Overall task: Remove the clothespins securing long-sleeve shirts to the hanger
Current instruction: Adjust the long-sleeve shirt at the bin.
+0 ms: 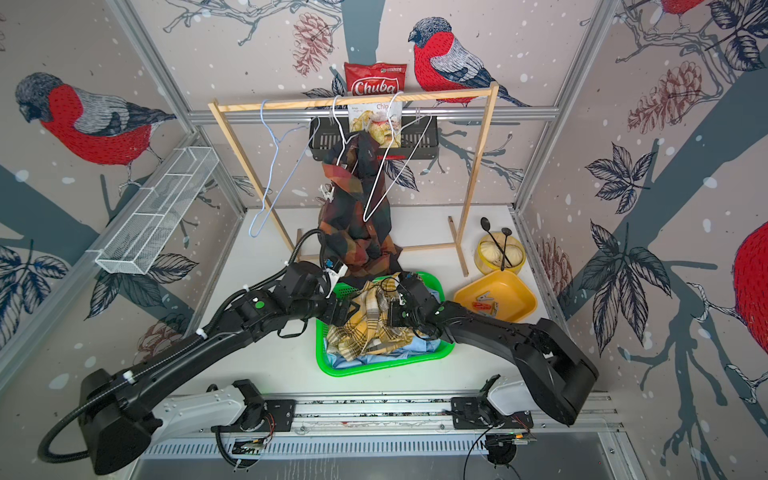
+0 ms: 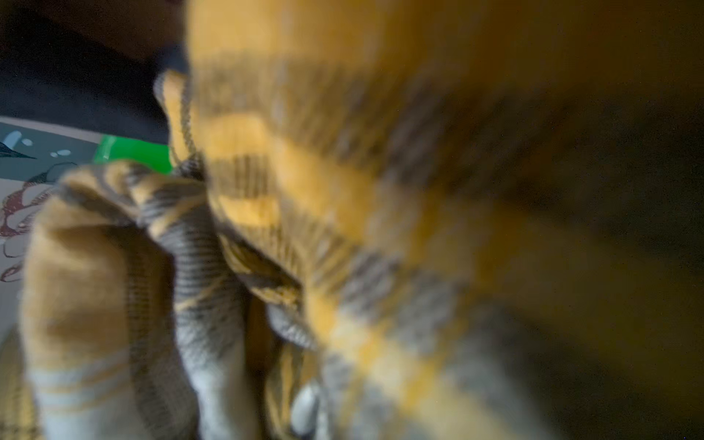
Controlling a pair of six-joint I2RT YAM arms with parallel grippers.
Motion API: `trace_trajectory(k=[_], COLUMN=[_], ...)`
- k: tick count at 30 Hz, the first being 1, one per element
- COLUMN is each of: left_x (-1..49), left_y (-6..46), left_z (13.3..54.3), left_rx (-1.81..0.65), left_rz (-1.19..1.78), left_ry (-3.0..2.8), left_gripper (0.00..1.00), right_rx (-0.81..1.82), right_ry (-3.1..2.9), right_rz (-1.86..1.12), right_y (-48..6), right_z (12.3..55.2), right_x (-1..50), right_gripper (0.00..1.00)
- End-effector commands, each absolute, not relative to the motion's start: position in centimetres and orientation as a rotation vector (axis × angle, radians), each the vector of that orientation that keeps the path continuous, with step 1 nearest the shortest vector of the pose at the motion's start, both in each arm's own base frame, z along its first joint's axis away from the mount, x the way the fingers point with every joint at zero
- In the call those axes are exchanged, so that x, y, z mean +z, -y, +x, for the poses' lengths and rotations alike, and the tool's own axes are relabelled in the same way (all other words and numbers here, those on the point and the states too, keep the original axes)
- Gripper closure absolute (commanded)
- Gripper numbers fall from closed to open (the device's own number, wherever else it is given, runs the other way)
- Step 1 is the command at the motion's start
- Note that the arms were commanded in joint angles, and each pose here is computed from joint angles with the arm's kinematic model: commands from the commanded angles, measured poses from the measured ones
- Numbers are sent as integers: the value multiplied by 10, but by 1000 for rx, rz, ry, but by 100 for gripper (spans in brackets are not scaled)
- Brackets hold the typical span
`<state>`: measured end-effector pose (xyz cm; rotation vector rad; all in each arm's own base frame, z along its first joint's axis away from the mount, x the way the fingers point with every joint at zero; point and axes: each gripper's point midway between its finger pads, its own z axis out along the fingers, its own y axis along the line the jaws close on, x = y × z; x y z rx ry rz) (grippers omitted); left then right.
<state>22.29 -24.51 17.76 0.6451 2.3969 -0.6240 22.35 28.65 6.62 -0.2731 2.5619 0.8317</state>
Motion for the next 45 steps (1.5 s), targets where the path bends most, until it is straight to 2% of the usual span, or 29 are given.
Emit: trace_trajectory(k=[1, 3, 6, 10, 13, 17, 22, 28, 30, 33, 35, 39, 45], left_x=[167, 153, 127, 91, 72, 51, 41, 78, 95, 125, 155, 225, 343], left_y=[264, 270, 274, 266, 255, 238, 237, 251, 255, 260, 264, 261, 244], left_z=[221, 220, 217, 218, 218, 217, 215, 220, 220, 218, 214, 209, 198], left_rx=[-717, -748, -749, -682, -608, -464, -448, -483, -527, -579, -642, -705, -765], left_rz=[630, 610, 577, 503, 483, 479, 459, 542, 573, 604, 627, 655, 657], left_ry=[-2417, -2458, -2518, -2606, -2637, -2683, -2720, -2608, -2570, -2509, -2435, -2282, -1996], left_gripper=[14, 14, 15, 16, 16, 16, 16, 17, 16, 17, 17, 17, 17], right_rx=[919, 929, 904, 931, 915, 911, 886, 878, 879, 892, 899, 902, 905], right_ry=[-2641, -2686, -2714, -2704, -2690, -2659, -2532, -2403, -2380, -2358, -2357, -2338, -2283], right_rz=[-280, -260, -233, -195, -197, -173, -147, -129, -128, -133, -144, -145, -128], right_y=[-295, -292, -287, -282, -275, -258, -235, -221, -220, -223, -227, -227, -221], right_z=[202, 194, 194, 201, 204, 207, 222, 240, 244, 249, 251, 255, 260], right_x=[40, 21, 9, 13, 24, 47, 107, 160, 168, 175, 176, 181, 194], right_gripper=[97, 94, 81, 44, 27, 18, 6, 7, 11, 24, 27, 26, 12])
